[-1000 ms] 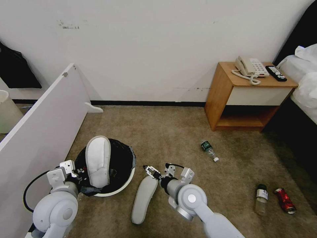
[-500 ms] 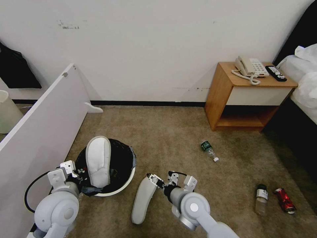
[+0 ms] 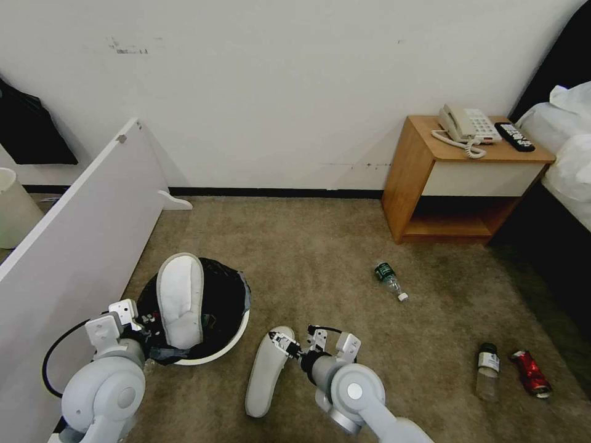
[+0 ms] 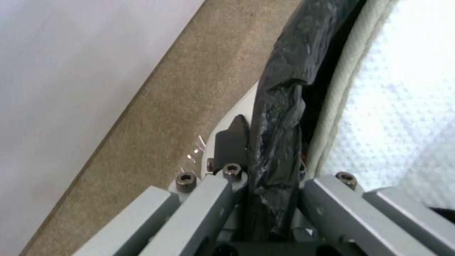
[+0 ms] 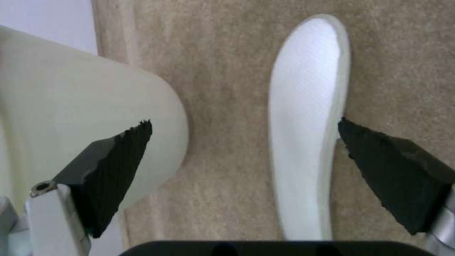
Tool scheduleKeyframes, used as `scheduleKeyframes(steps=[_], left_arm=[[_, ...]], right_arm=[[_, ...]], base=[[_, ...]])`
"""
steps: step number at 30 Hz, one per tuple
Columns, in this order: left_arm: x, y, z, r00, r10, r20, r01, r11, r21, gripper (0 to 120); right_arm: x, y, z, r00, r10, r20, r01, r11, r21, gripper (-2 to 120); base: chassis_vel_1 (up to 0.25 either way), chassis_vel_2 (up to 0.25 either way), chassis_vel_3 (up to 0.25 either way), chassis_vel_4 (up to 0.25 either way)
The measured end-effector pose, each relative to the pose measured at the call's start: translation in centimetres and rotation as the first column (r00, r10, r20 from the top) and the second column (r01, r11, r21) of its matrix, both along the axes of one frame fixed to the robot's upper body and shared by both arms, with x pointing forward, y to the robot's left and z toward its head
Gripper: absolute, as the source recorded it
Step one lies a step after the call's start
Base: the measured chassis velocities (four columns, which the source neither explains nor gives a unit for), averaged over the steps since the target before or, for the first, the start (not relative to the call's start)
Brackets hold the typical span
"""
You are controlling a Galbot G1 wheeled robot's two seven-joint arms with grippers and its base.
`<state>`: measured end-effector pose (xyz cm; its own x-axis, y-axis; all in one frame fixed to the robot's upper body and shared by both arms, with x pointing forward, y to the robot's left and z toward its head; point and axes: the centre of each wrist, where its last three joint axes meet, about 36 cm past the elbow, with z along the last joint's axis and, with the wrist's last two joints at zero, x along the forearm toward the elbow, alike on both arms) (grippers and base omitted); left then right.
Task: Pick up the trash bin, then pick up the garbage from the floor and place it into the trash bin.
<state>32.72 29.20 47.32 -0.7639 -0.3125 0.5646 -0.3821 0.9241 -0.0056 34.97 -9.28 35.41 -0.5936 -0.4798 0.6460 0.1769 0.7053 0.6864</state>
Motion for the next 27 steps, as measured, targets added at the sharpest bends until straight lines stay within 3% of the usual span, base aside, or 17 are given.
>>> scheduleKeyframes(steps=[27], left_arm=[[-0.2, 0.2, 0.8, 0.999, -0.024, 0.025, 0.023, 1.000, 0.005, 1]], right_arm=[[-0.2, -1.6, -2.4, 1.000, -0.027, 0.000, 0.027, 0.998, -0.061, 100]], base=[[0.000, 0.000, 0.000, 0.000]])
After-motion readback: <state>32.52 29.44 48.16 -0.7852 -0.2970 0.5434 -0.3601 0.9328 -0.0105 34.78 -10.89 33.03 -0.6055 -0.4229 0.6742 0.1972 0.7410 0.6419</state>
